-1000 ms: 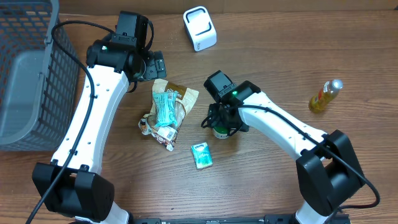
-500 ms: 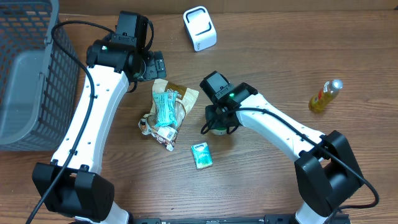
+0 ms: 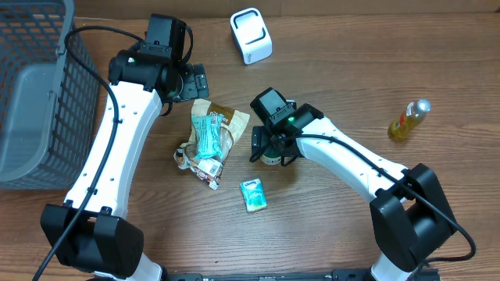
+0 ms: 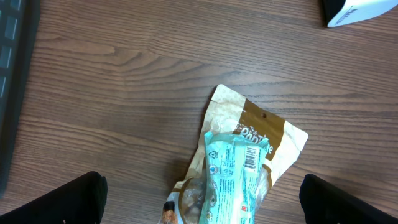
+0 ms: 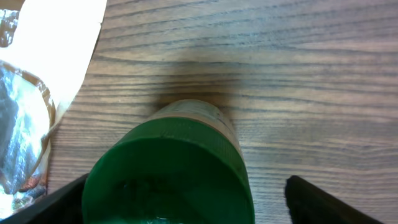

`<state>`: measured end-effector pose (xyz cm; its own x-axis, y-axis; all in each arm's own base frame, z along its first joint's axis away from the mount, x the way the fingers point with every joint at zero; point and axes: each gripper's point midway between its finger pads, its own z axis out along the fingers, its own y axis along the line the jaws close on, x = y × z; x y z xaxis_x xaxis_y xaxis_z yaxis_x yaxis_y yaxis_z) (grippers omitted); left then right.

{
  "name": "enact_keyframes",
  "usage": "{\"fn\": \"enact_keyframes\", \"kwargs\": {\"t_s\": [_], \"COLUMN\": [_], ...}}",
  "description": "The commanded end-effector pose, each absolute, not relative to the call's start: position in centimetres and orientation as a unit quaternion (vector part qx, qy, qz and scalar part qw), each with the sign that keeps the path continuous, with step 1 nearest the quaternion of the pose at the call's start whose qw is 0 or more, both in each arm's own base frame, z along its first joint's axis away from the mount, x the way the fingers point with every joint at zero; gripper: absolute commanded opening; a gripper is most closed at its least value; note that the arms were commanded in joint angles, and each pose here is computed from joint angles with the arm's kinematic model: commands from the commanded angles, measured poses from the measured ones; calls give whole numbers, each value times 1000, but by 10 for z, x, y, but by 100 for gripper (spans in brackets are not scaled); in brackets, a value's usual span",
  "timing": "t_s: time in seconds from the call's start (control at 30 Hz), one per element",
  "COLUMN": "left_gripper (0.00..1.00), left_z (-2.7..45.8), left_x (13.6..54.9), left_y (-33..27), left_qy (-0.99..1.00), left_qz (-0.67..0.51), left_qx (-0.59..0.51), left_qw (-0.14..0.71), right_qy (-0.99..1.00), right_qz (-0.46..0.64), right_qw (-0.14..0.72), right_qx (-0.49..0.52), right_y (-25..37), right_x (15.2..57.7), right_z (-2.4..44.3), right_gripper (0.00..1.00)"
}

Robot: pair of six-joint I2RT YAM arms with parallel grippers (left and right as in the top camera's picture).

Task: Scan the item barcode
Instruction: 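Lift the green-capped tub and shift it left toward the packets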

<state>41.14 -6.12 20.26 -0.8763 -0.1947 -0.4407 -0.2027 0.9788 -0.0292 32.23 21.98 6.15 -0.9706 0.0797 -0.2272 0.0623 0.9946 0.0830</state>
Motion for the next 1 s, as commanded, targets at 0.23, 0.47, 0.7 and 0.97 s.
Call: {"fn": "enact_keyframes", "kwargs": {"t_s": [0.23,0.47,0.7,0.97], "left_gripper": [100,100,100,100], "left_z": [213,213,213,213], "left_x": [413,413,413,413], "left_y": [-62,-62,-62,-62], "left_qy": [966,966,966,966], "left_qz": [10,10,10,10], "left_qx": [-95,-95,-95,-95], "left_qw": [241,241,241,241], "right_qy": [988,989,986,990], "right_qz": [27,11,-3,18], "right_qw": [122,130,133,135], "right_qx": [90,-73,-104,24], "right_y": [217,219,214,216], "right_x": [322,325,327,328], "right_z": [59,60,60,60], "right_gripper": [60,57,98,100]}}
